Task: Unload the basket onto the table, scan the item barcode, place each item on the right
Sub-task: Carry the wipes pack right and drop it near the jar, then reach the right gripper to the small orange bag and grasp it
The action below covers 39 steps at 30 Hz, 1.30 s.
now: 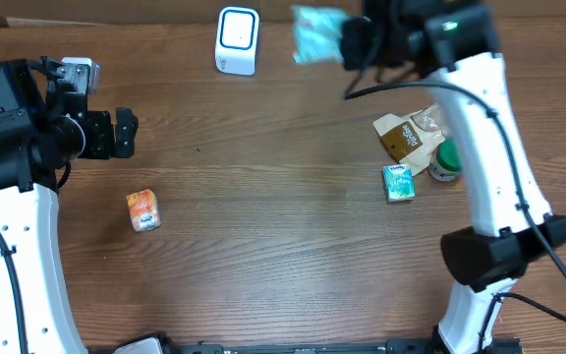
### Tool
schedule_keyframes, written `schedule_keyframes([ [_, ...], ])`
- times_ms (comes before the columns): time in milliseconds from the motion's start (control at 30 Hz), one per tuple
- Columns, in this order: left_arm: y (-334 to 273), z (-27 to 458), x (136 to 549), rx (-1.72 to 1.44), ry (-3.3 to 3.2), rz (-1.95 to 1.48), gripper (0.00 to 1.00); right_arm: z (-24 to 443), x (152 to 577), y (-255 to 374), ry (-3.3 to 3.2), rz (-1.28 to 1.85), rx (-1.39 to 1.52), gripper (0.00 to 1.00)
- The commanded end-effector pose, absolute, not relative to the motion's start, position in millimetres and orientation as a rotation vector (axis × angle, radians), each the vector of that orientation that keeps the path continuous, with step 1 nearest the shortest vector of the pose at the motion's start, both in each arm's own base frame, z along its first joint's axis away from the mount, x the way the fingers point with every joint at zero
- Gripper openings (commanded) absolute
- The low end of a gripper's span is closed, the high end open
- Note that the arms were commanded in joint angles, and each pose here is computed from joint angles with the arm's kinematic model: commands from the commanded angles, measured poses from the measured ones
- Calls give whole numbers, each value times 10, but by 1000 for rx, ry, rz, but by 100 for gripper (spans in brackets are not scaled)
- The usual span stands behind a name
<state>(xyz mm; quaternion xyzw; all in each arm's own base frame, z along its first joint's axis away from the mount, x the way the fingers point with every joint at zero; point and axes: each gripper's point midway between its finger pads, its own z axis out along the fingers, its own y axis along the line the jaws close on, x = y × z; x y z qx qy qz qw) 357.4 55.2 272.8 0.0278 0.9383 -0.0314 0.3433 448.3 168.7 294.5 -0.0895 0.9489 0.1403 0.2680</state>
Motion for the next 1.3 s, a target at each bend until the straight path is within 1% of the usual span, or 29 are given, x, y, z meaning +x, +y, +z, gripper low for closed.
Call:
schedule_keyframes([
  [0,586,2747,3583,91,2431,-63,99,2803,4198,1630,2729,589,-96,4],
  [133,586,2747,3583,91,2431,-63,100,2498,4050,1289,2892,405,2,4],
  [233,586,2747,3583,91,2431,-63,99,2306,3995,1205,2967,360,32,4],
  [333,586,2747,3582,91,2431,-63,100,2097,3981,1136,3019,324,70,4],
  [400,586,2747,3583,91,2431,-63,99,1927,3980,1049,3050,260,144,4],
  [600,586,2747,3583,91,2431,-63,100,1343,4031,715,3065,-42,295,4],
  [700,586,2747,3583,91,2431,-63,100,1063,4047,699,3066,-60,294,5],
  [800,586,2747,3582,91,2431,-63,99,829,4004,685,3080,-72,295,15],
  [833,586,2747,3583,91,2431,-63,100,774,3979,680,3088,-76,296,22],
  [867,586,2747,3582,91,2431,-63,100,730,3957,674,3095,-80,297,34],
  [900,586,2747,3583,91,2431,-63,100,709,3941,668,3101,-83,298,43],
  [967,586,2747,3583,91,2431,-63,100,706,3942,656,3100,-83,303,55],
  [1033,586,2747,3583,91,2431,-63,100,746,3974,653,3087,-77,305,61],
  [1167,586,2747,3583,91,2431,-63,100,999,4109,711,3040,-26,301,61],
  [1233,586,2747,3583,91,2431,-63,100,1237,4195,878,3010,95,269,61],
  [1267,587,2747,3583,91,2431,-62,100,1421,4249,1060,2985,224,228,61],
])
